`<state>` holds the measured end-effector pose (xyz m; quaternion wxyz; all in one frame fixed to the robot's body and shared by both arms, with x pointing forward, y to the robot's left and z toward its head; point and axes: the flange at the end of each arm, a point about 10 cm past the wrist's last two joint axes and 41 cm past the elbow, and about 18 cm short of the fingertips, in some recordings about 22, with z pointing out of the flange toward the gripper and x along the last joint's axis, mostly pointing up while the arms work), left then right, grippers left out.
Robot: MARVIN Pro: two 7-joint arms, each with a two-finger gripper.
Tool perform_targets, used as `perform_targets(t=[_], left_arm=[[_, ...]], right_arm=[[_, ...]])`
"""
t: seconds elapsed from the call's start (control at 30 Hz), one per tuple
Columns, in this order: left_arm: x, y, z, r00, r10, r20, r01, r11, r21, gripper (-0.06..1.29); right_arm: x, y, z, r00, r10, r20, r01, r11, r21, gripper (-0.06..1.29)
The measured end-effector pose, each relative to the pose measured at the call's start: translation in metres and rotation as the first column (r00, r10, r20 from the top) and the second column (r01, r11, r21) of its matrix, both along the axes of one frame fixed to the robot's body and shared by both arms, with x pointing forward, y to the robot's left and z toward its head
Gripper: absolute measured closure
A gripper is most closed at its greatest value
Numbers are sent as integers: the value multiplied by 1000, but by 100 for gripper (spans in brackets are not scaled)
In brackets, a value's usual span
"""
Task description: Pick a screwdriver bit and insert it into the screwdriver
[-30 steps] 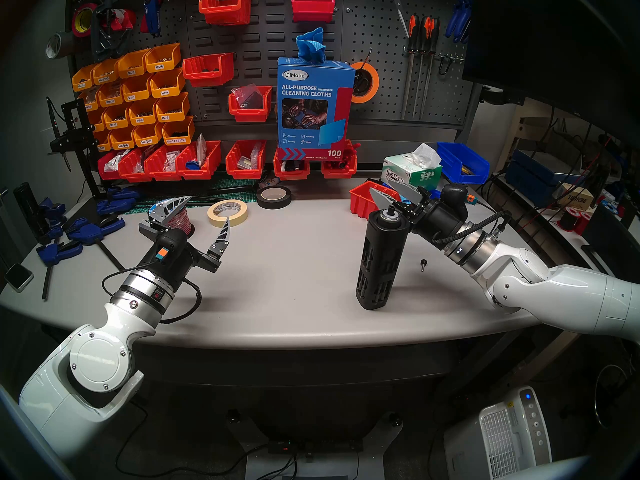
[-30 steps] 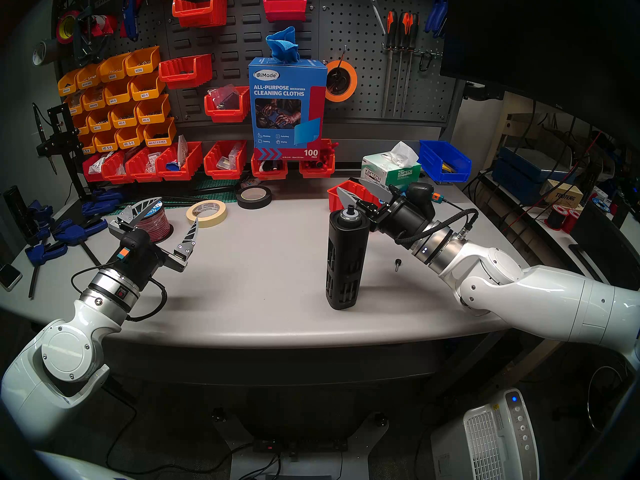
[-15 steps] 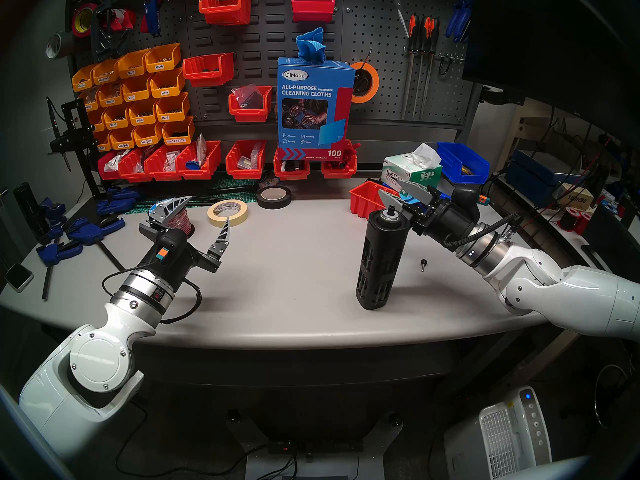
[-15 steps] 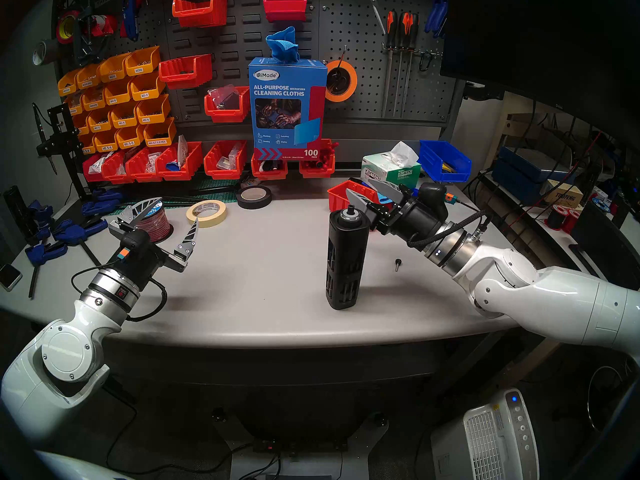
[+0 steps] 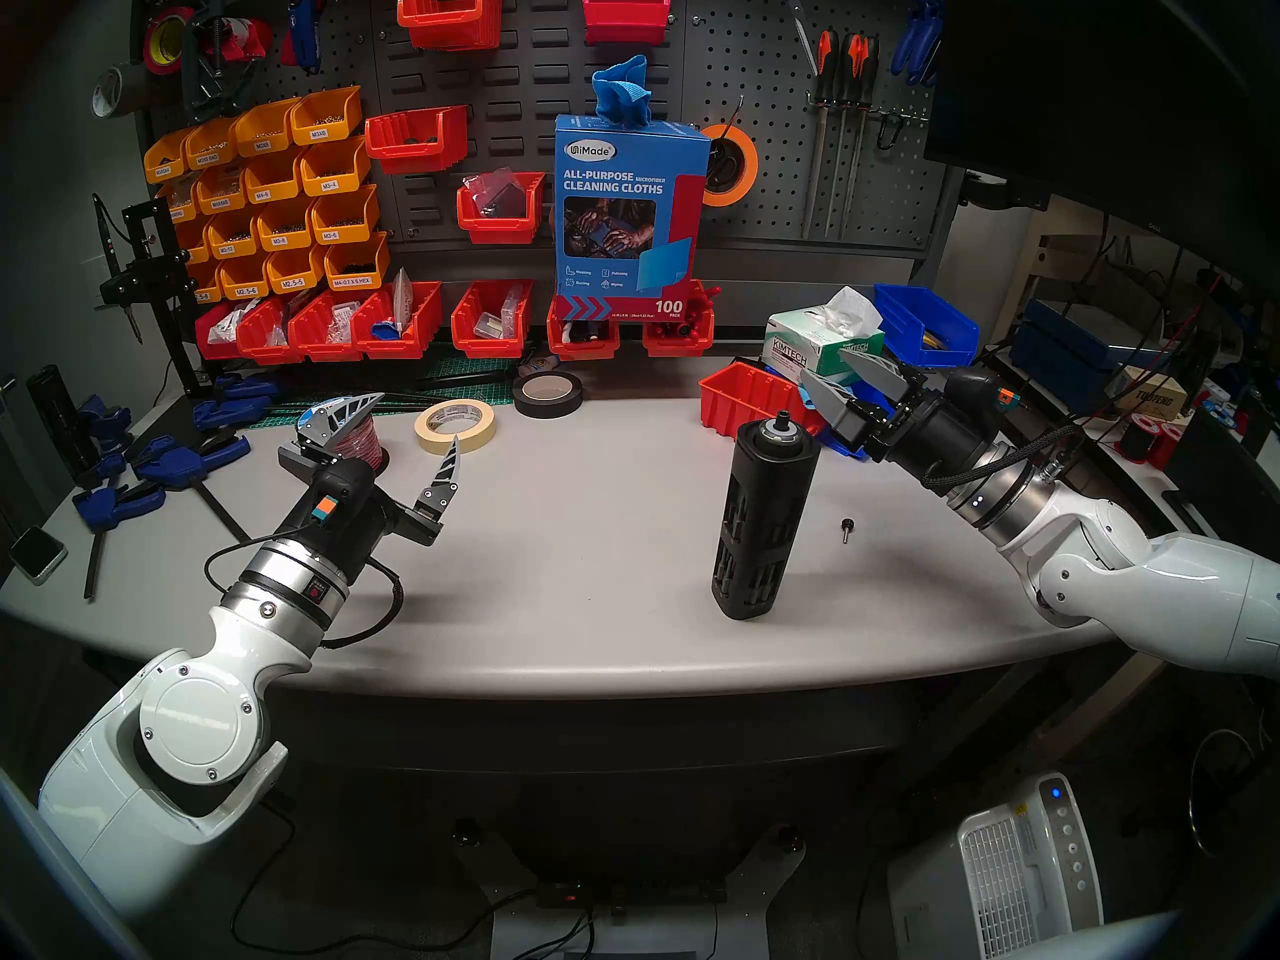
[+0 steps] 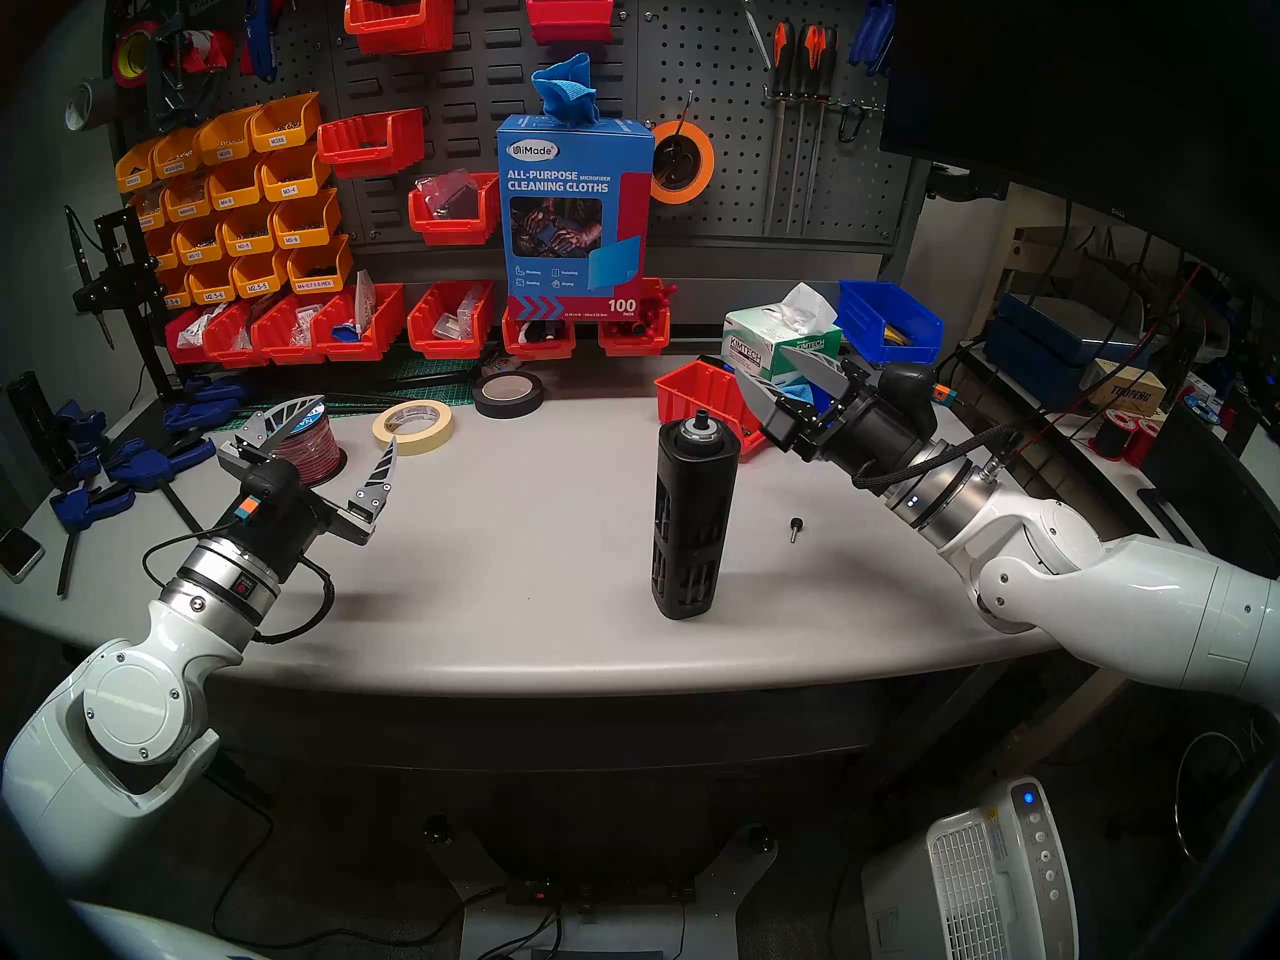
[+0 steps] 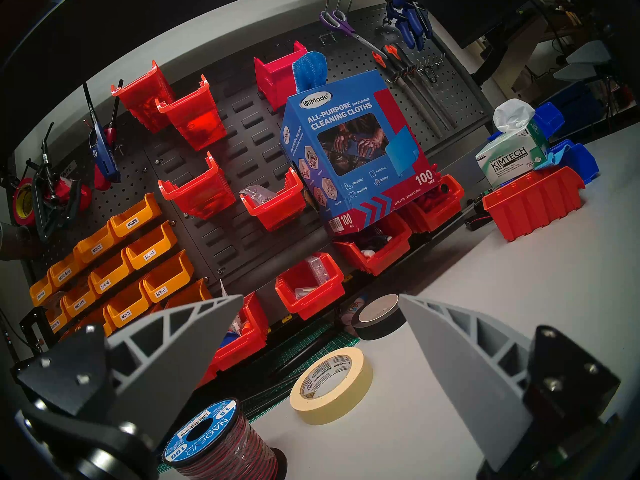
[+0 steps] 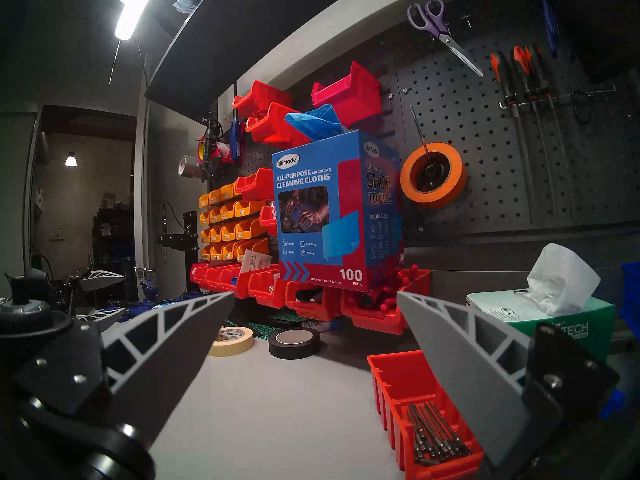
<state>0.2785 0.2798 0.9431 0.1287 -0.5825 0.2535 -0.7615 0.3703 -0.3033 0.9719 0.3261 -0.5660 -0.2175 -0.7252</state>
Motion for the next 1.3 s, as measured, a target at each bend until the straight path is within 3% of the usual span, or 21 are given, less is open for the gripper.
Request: perform_targets(t=[0.23, 0.6, 1.3], left_arm=[[0, 0, 0, 1000, 0, -1, 0, 1000, 0, 2], [0, 0, -1, 1000, 0, -4, 0, 1000, 0, 2], [0, 0, -2, 1000, 1, -5, -1, 1000, 0, 2]], right_arm=[[-7, -1, -2, 999, 40, 16, -40, 999, 9, 1], [-10, -12, -9, 998, 56, 27, -56, 998, 3, 1], [-19, -13, -10, 993, 104, 62, -107, 994, 36, 1]])
